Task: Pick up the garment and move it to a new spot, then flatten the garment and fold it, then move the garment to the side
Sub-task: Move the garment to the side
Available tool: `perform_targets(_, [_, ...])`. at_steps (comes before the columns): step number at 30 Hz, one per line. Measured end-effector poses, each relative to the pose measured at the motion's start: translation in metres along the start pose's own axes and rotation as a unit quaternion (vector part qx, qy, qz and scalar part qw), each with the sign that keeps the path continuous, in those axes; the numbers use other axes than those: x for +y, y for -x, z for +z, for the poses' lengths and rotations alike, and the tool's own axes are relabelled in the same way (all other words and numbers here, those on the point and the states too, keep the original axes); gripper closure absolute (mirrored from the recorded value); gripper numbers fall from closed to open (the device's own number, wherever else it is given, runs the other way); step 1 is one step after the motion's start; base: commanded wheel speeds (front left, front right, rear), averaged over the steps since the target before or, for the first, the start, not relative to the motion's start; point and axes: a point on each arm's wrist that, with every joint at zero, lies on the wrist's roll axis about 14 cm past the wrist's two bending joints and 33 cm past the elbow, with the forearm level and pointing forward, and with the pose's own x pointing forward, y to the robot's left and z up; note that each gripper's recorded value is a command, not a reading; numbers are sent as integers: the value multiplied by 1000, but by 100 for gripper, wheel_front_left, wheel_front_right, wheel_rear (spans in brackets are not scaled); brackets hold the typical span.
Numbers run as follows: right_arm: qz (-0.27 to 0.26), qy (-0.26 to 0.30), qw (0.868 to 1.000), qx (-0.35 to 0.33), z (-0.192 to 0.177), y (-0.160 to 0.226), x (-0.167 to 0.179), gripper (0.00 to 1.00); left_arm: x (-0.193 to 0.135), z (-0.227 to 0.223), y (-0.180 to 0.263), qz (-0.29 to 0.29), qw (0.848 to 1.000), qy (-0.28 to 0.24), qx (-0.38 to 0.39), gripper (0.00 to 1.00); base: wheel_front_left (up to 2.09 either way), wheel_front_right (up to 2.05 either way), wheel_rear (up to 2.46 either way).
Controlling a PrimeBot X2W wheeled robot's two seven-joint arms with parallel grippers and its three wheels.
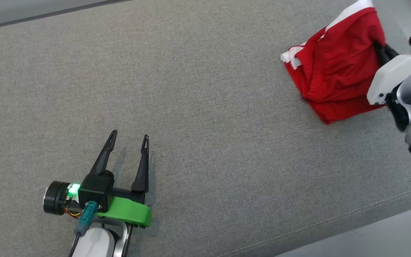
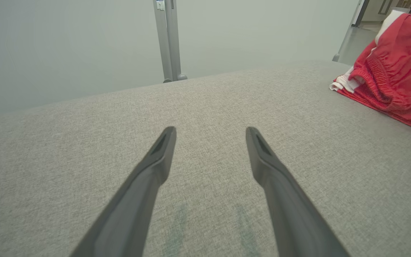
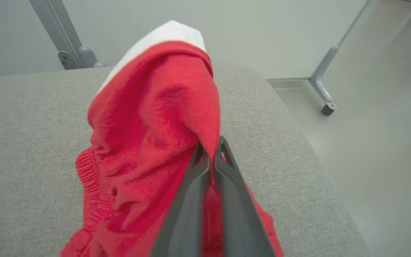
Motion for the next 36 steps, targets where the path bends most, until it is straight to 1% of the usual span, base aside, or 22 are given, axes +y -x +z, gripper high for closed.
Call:
perform_targets(12, [-80, 45, 995, -26, 21, -21, -65, 100, 11, 1, -4, 3, 1000, -9, 2, 0, 0, 0, 0])
perform_targets(16, [-88, 56, 994, -20, 16, -29, -71, 100, 21, -3, -4, 11, 1000, -15, 9, 0, 0, 0, 0])
perform_targets(17, [-92, 56, 994, -18, 14, -31, -74, 98, 22, -3, -4, 13, 1000, -16, 9, 0, 0, 0, 0])
perform_targets(18, [-96, 56, 994, -15, 12, -32, -76, 83, 24, -5, -4, 15, 1000, -16, 12, 0, 0, 0, 0])
perform_targets(19, [-97, 58, 994, -11, 9, -34, -77, 79, 26, -7, -4, 17, 1000, -16, 15, 0, 0, 0, 0])
perform_targets(21, [-99, 54, 994, -8, 5, -37, -76, 91, 29, -9, -3, 20, 999, -17, 18, 0, 0, 0, 0])
perform_targets(22, [-99, 54, 994, -8, 4, -38, -76, 100, 30, -10, -3, 21, 999, -17, 20, 0, 0, 0, 0])
perform_targets(25, [-101, 53, 993, -7, 2, -41, -75, 100, 32, -11, -2, 24, 999, -18, 21, 0, 0, 0, 0])
perform_targets(26, [-99, 61, 993, -5, 2, -41, -75, 100, 32, -12, -2, 24, 999, -18, 21, 0, 0, 0, 0])
perform_targets(27, [-97, 72, 993, -3, 2, -40, -75, 94, 31, -12, -2, 23, 999, -17, 21, 0, 0, 0, 0])
perform_targets(28, [-97, 79, 992, -2, 3, -40, -76, 56, 31, -12, -2, 23, 999, -17, 22, 0, 0, 0, 0])
perform_targets(29, [-98, 85, 991, -3, 5, -40, -77, 0, 31, -12, -2, 23, 999, -18, 22, 0, 0, 0, 0])
perform_targets(32, [-98, 106, 989, -14, 15, -41, -80, 0, 30, -12, -2, 21, 999, -17, 24, 0, 0, 0, 0])
perform_targets(36, [-95, 107, 989, -22, 17, -42, -73, 0, 29, -12, -2, 20, 999, -18, 23, 0, 0, 0, 0])
